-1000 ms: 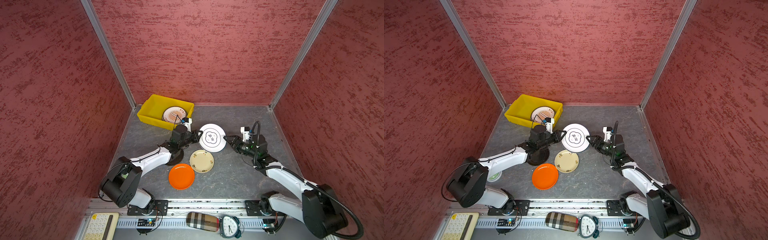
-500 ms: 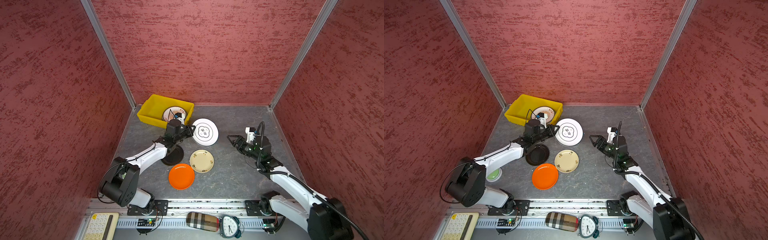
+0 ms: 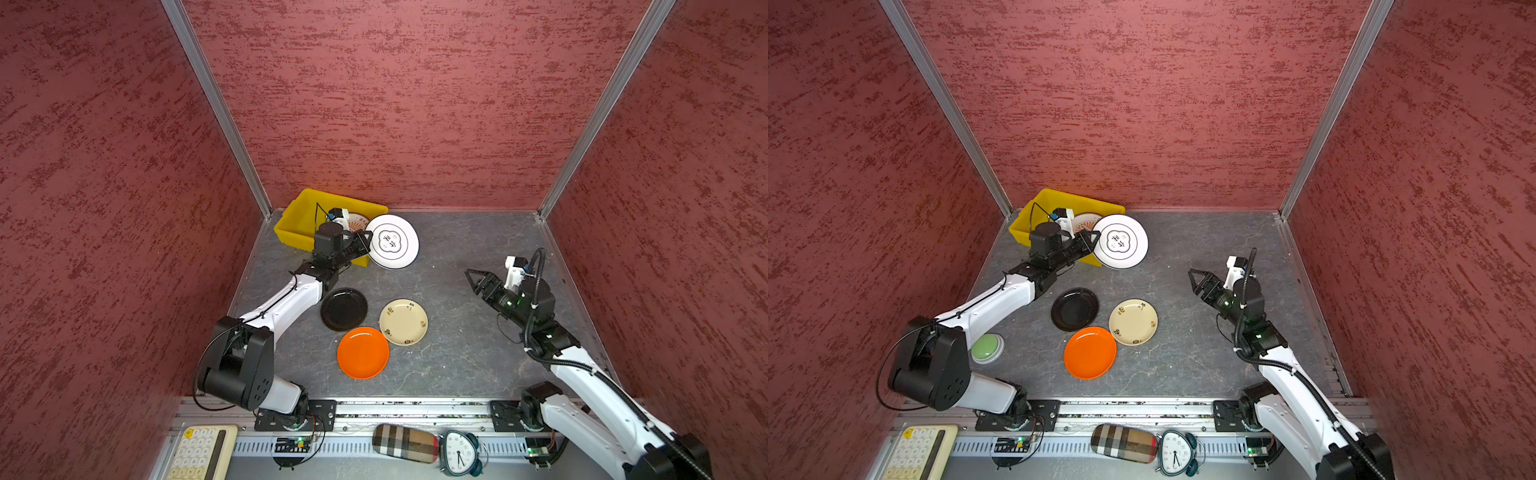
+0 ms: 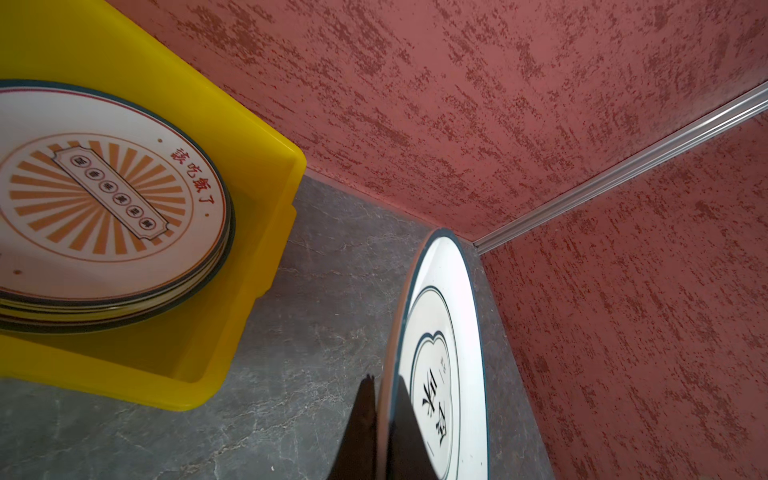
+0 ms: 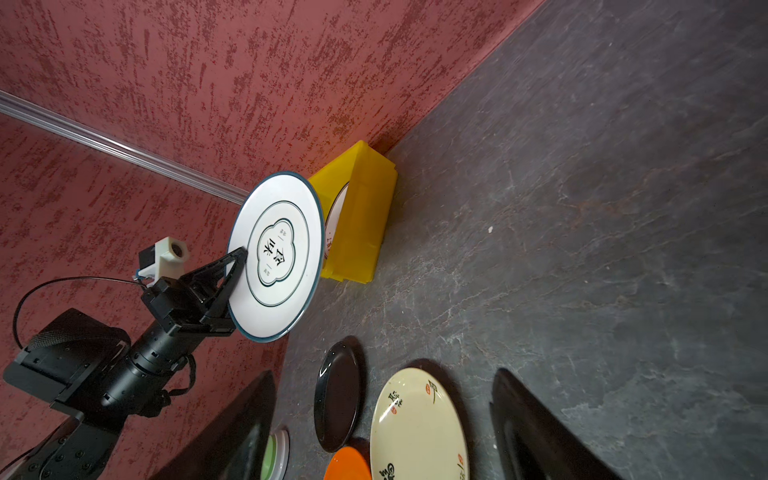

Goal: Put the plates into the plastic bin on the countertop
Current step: 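Carry the plate to the yellow bin with the left gripper while the right gripper withdraws, then lower the white cloud-emblem plate onto the bin stack and open the left gripper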

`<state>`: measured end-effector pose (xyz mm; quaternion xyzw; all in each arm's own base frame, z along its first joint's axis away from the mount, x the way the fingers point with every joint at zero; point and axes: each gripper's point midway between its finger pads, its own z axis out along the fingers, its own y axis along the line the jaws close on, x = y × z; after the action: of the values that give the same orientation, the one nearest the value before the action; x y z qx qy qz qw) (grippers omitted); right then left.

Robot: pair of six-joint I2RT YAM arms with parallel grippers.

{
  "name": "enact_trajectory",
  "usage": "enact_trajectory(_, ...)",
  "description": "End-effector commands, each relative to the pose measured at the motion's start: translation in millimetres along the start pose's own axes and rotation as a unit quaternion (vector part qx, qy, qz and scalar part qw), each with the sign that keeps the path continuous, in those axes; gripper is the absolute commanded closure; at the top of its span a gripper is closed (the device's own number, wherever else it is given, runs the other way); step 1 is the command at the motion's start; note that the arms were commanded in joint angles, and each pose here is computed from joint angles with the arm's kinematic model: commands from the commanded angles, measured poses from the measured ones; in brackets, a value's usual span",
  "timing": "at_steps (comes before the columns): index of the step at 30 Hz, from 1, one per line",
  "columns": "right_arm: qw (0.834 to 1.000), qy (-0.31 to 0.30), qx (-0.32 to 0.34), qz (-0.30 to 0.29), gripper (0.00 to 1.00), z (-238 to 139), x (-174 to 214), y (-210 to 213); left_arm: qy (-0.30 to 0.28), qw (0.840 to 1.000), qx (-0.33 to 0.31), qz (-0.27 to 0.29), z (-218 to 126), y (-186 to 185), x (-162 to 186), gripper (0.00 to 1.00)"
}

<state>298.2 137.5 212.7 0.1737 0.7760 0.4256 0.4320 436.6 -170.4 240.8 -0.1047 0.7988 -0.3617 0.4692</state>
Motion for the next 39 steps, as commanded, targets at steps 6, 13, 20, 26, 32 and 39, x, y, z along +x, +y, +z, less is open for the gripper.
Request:
enact_trajectory(6,0.999,-0.012,-0.042,-0.026,0.18,-6,0,13,-0.071,0.997,-0.035,0.018,10,22,-74,1.0)
enact_trajectory(13,0.997,-0.019,-0.065,-0.041,0.18,-15,-3,25,-0.07,0.992,-0.1,0.017,37,66,-98,1.0)
enact_trajectory(20,0.99,-0.021,-0.118,-0.068,0.17,-32,-13,64,-0.058,0.988,-0.143,0.006,61,110,-115,1.0)
enact_trajectory(26,0.99,-0.033,-0.115,-0.075,0.16,-32,-19,66,-0.028,0.984,-0.177,-0.001,80,140,-110,1.0)
enact_trajectory(32,0.989,-0.027,-0.128,-0.069,0.16,-31,-19,72,-0.023,0.982,-0.188,-0.014,90,161,-98,1.0)
enact_trajectory(39,0.991,-0.023,-0.111,-0.067,0.16,-31,-16,65,-0.023,0.979,-0.199,-0.034,96,182,-97,1.0)
